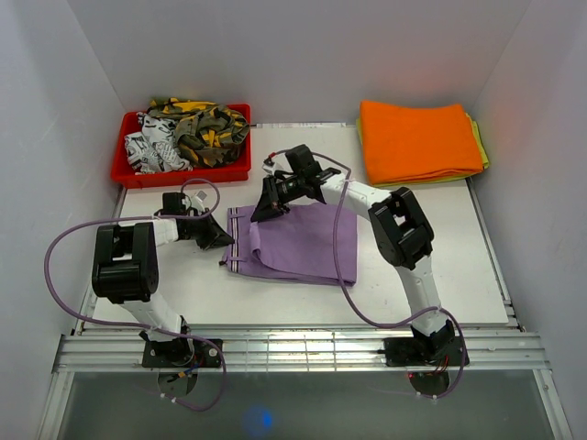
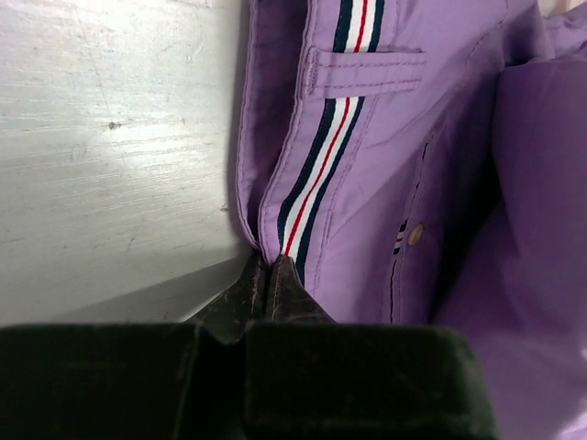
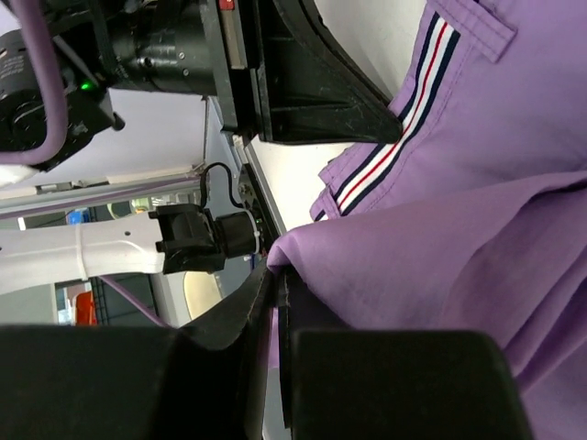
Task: Fold and stack the trousers
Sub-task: Fold the trousers
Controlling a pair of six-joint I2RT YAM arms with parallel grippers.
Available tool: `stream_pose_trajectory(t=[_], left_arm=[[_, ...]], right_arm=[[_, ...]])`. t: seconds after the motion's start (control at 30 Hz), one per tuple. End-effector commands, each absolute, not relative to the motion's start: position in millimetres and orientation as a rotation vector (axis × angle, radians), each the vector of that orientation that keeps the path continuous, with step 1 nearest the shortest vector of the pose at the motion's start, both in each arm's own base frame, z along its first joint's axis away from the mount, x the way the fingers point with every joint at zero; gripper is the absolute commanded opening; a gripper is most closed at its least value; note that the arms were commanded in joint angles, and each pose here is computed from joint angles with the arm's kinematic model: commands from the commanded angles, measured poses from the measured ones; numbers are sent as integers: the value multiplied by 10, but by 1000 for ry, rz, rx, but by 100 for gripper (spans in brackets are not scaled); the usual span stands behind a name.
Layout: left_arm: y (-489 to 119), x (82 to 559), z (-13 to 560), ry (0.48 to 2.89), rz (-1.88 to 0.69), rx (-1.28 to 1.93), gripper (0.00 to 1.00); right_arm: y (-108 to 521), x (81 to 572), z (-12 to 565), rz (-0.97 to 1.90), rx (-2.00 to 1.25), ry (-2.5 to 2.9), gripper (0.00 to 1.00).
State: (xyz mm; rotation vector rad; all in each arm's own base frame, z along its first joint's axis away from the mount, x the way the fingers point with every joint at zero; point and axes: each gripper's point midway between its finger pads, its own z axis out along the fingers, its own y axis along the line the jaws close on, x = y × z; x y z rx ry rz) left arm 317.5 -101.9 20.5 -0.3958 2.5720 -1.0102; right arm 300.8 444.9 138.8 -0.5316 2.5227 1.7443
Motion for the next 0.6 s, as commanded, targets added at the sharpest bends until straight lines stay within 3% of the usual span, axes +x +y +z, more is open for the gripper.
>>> stream_pose_trajectory(t=[0.0,0.57], left_arm=[[-958,3144,95,2595,-871,-449,0],[-1080,3069,29,2627,-839,-441,0]], right_arm=[[4614,3098,1523,1762,-555,2453,8],[4919,3224,1264,1685,-517,2474,8]])
